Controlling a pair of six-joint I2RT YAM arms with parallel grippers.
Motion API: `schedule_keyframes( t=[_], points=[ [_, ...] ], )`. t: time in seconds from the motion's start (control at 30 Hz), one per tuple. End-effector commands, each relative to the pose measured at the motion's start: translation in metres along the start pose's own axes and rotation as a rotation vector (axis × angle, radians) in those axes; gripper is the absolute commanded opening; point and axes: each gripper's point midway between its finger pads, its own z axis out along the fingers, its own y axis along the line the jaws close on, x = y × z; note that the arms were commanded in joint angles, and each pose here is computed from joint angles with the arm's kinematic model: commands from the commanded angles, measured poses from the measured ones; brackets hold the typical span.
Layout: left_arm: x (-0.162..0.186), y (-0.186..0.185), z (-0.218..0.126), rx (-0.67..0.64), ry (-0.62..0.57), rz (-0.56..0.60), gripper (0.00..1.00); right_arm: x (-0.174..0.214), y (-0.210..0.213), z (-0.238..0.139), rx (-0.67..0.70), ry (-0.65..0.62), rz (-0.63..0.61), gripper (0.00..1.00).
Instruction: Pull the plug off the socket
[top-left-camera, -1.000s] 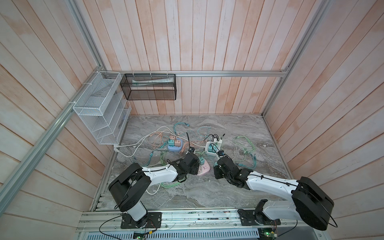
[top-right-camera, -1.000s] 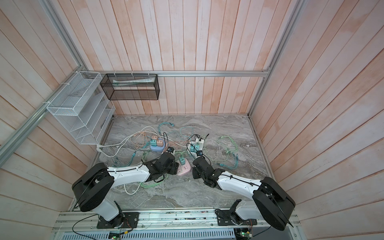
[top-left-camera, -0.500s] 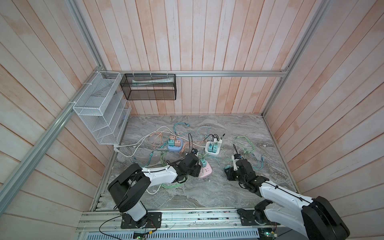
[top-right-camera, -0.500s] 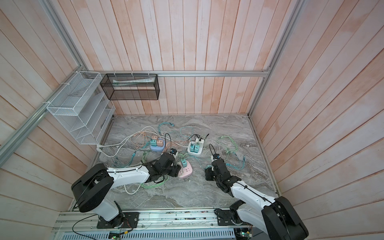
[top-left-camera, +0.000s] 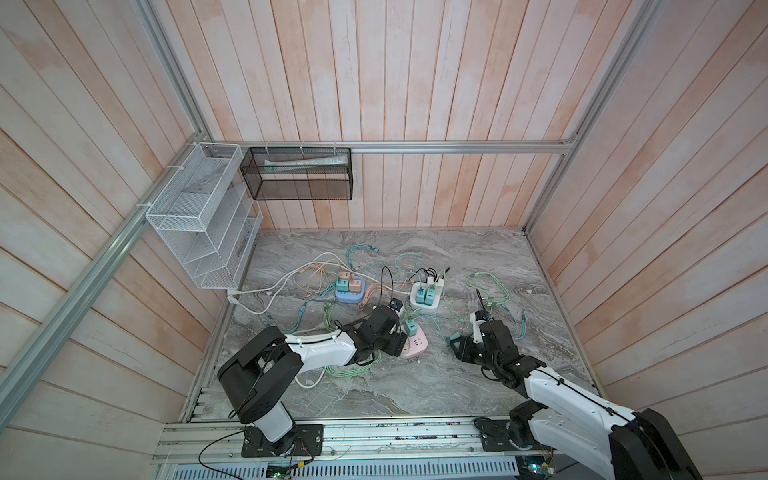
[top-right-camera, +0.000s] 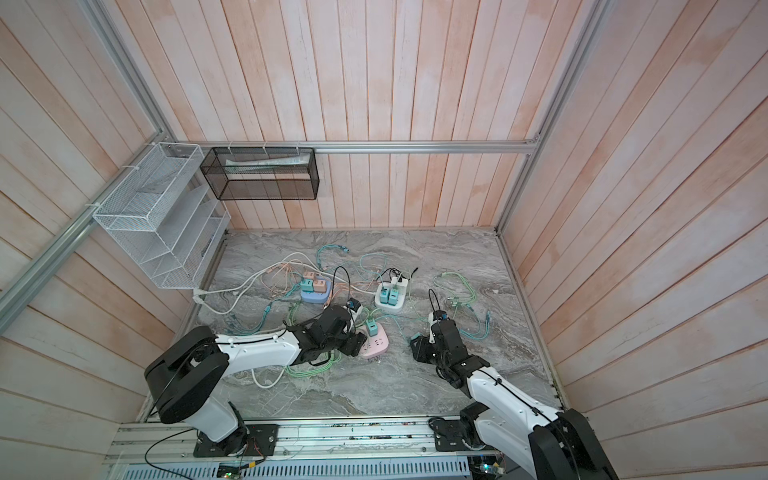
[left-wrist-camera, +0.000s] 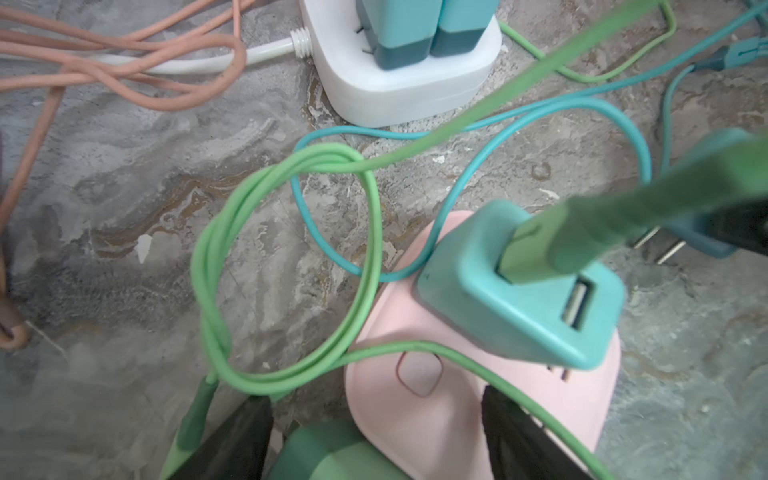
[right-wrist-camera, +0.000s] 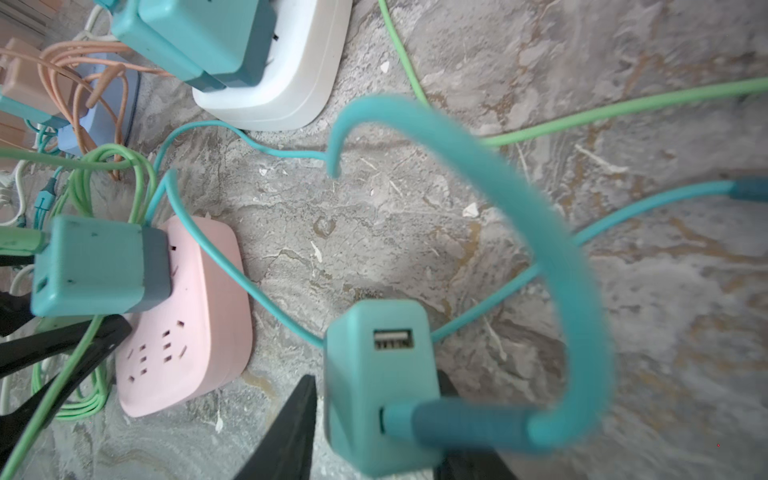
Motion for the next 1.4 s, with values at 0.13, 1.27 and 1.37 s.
schedule_keyframes(
  t=[0.13, 1.27, 1.37],
  points=[
    [-0.009, 0.006, -0.02, -0.032, -0.044, -0.018, 0.87, -0.017, -0.023, -0.019, 0.155, -0.075, 0.074, 0.63],
    [0.015, 0.06, -0.022, -0.203, 0.093, -0.105, 0.86, -0.009, 0.158, 0.002, -0.15, -0.17, -0.54, 0.48],
    [0.028, 0.068, -0.024, -0.237, 0.136, -0.093, 0.85, -0.005, 0.164, 0.011, -0.15, -0.147, -0.549, 0.52]
  ],
)
